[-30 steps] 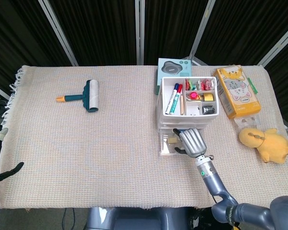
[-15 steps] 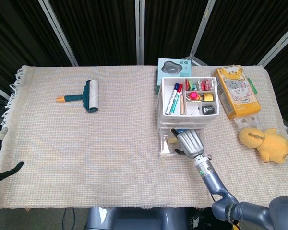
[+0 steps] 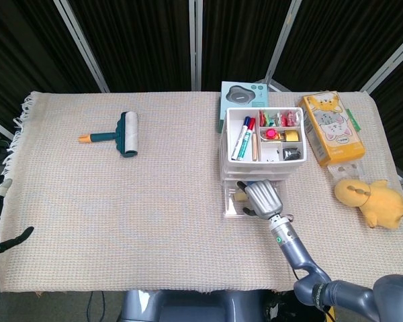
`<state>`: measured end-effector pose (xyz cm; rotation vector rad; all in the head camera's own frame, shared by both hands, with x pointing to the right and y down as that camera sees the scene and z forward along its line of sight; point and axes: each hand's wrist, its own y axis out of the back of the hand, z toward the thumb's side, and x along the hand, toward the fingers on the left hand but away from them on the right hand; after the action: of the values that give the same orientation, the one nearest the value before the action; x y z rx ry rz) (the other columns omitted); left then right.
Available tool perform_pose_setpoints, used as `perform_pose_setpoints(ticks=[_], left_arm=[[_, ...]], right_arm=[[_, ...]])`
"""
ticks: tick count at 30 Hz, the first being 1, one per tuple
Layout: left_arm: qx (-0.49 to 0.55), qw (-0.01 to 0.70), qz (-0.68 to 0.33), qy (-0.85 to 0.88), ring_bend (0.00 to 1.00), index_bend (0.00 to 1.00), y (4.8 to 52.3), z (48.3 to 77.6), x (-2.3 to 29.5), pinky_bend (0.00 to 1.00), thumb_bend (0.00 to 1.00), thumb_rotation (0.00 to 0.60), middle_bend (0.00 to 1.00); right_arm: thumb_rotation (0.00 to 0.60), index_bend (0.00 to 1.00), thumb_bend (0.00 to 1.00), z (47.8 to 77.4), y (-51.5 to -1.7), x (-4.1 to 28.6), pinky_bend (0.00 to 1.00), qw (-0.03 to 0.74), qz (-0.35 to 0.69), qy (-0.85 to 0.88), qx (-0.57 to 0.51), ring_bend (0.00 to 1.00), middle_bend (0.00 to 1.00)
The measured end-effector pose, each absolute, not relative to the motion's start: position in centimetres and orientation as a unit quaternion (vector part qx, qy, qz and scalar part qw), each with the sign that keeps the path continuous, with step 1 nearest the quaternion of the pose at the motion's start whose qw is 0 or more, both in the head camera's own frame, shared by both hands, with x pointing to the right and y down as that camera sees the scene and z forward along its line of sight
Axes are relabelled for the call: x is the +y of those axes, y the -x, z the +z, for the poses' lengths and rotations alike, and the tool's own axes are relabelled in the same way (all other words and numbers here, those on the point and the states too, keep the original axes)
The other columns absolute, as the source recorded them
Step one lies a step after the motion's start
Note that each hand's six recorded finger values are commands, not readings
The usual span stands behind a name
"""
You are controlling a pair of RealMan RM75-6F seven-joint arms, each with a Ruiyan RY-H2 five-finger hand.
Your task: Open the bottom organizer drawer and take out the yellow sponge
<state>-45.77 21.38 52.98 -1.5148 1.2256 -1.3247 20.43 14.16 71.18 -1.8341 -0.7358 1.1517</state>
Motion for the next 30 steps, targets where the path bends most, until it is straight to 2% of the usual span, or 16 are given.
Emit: perform_pose_setpoints(ticks=[18,30], left_arm=[[0.481,0.380,-0.521,0.594,0.00,0.00,45.9,53.1,21.2,0.00,0.07,0.600,0.00],[0.477,0.381,-0.523,0.595,0.00,0.00,45.7,53.2,21.3,0.00,0.07,0.600,0.00]], right_arm=[[0.600,0.45,0.03,72.3,-19.7,13.3,0.71,0.418,0.445,0.731,-0.304,0.97,1.00],[0.600,0.45,0.06,73.1,-20.3,13.3,0.71,0.426,0.458,0.724,-0.292,0.97,1.00]])
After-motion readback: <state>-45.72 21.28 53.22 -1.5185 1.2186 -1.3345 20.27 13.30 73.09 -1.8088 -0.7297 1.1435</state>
